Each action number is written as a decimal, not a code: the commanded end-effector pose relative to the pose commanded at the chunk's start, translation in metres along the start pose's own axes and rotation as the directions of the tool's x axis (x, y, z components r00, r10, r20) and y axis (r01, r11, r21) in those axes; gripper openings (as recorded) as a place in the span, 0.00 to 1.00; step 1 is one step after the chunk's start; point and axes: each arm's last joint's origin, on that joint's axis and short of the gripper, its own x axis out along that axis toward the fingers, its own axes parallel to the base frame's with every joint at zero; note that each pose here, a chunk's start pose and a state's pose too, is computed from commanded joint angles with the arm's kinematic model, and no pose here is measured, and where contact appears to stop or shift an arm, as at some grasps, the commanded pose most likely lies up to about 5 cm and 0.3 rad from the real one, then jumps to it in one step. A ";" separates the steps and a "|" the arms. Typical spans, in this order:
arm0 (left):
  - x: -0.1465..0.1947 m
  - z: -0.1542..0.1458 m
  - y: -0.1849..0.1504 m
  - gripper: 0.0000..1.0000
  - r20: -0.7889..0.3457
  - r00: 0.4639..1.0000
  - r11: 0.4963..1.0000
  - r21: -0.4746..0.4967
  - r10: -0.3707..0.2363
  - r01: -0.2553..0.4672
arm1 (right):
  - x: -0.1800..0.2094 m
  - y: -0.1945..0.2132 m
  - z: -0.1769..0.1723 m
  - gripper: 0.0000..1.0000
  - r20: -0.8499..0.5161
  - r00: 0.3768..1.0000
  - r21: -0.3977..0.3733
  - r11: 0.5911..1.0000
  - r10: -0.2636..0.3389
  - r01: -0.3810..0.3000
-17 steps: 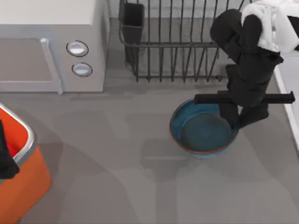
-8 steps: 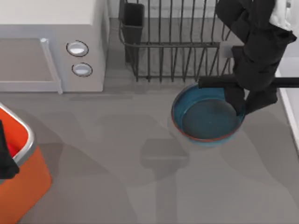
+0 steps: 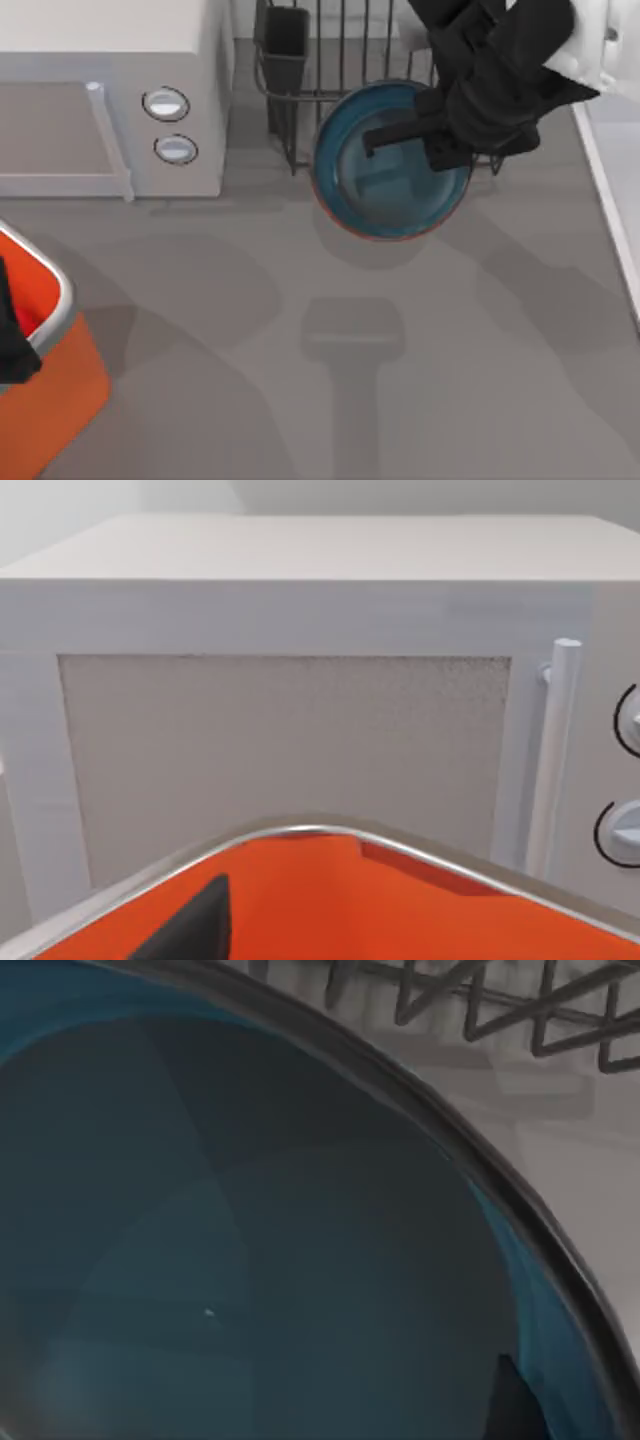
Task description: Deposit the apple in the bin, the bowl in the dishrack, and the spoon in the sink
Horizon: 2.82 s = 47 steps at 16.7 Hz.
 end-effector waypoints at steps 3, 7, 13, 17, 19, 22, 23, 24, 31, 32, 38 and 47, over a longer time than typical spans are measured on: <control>0.000 0.000 0.000 1.00 0.000 1.000 1.000 0.000 0.000 0.000 | -0.037 0.026 0.001 0.00 0.291 0.956 -0.059 0.997 -0.033 0.052; 0.000 0.000 0.000 1.00 0.000 1.000 1.000 0.000 0.000 0.000 | -0.102 0.052 -0.005 0.00 0.639 0.766 0.006 0.996 -0.074 0.091; 0.000 0.000 0.000 1.00 0.000 1.000 1.000 0.000 0.000 0.000 | -0.186 0.052 -0.028 0.00 0.837 0.516 0.207 0.978 -0.184 0.014; 0.000 0.000 0.000 1.00 0.000 1.000 1.000 0.000 0.000 0.000 | -0.194 0.051 -0.032 0.00 0.845 0.497 0.227 0.974 -0.198 0.001; 0.000 0.000 0.000 1.00 0.000 1.000 1.000 0.000 0.000 0.000 | -0.194 0.050 -0.030 0.00 0.844 0.497 0.230 0.973 -0.200 0.001; 0.000 0.000 0.000 1.00 0.000 1.000 1.000 0.000 0.000 0.000 | -0.181 0.055 -0.023 0.00 0.844 0.498 0.227 0.974 -0.197 0.000; 0.000 0.000 0.000 1.00 0.000 1.000 1.000 0.000 0.000 0.000 | -0.169 0.059 -0.017 0.00 0.844 0.499 0.226 0.974 -0.196 0.001; 0.000 0.000 0.000 1.00 0.000 1.000 1.000 0.000 0.000 0.000 | -0.153 0.064 -0.010 0.00 0.843 0.500 0.225 0.974 -0.196 0.002; 0.000 0.000 0.000 1.00 0.000 1.000 1.000 0.000 0.000 0.000 | 0.009 0.061 0.035 0.00 0.849 0.490 0.230 0.973 -0.198 -0.005; 0.000 0.000 0.000 1.00 0.000 1.000 1.000 0.000 0.000 0.000 | 0.029 0.055 0.038 0.00 0.849 0.490 0.230 0.973 -0.198 -0.005; 0.000 0.000 0.000 1.00 0.000 1.000 1.000 0.000 0.000 0.000 | 0.079 0.033 0.040 0.00 0.845 0.497 0.227 0.974 -0.198 0.001; 0.000 0.000 0.000 1.00 0.000 1.000 1.000 0.000 0.000 0.000 | 0.079 0.033 0.040 0.53 0.845 0.497 0.227 0.974 -0.198 0.001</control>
